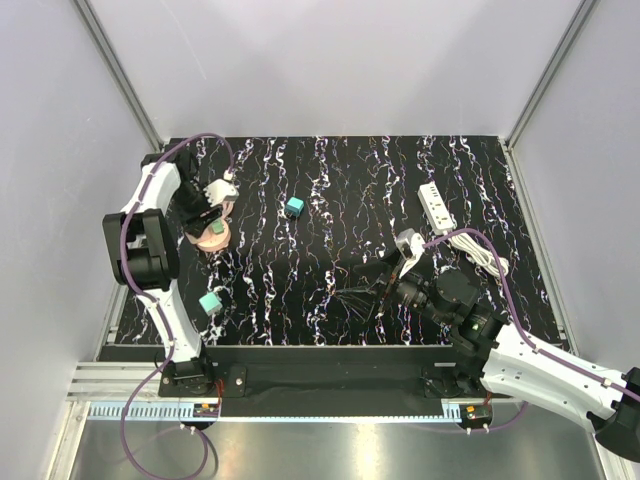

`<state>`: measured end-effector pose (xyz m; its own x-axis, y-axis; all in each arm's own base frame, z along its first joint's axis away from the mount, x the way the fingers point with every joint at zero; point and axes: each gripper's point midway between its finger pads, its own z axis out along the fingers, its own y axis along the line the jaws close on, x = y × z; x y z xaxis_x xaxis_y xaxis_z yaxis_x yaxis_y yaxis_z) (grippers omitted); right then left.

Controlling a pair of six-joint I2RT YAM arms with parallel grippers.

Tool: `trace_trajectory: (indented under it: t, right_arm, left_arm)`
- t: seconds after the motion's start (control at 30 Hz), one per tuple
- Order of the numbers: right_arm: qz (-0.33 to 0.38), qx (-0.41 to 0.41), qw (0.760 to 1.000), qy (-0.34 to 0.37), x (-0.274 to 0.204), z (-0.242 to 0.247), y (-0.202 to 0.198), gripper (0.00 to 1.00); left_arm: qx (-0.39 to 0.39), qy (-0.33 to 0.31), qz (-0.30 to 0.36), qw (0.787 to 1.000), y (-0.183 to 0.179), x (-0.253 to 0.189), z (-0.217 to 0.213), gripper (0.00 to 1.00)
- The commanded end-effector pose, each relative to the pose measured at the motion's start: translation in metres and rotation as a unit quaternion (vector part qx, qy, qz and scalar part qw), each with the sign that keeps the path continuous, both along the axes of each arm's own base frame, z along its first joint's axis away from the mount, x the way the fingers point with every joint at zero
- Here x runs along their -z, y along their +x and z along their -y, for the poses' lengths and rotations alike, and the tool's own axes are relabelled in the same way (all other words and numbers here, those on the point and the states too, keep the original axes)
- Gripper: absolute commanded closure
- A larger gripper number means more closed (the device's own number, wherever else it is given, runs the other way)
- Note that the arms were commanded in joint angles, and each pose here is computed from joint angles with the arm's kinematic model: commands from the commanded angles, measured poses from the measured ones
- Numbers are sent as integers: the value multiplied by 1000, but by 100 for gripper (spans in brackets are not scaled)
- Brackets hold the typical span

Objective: Insert the plug

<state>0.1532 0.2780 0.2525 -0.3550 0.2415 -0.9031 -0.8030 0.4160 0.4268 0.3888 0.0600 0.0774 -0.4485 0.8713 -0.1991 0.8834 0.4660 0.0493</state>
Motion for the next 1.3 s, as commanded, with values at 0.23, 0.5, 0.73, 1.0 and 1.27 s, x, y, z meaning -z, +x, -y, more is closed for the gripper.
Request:
trace_trajectory:
  t: [0.23,0.5,0.73,1.0,1.27]
  right_arm:
    - [20,19,1000,3,-4,3,4,0]
    - [24,30,999,1,-4,5,8,0]
    - [24,28,999,-5,-4,3,9,0]
    - [25,31,999,-18,3,4,9,0]
    - [23,50,997,-53,17,6,19,0]
  left_arm:
    - [18,11,-52,998,-12,53,9,100]
    - [13,-5,-65,998,-25,71,15,100]
    - [4,-7,-12,1000,-1,40,15,100]
    - [-21,2,62,998,34,-8,12,44]
    - [-24,-21,95,995,39,-30,22,1]
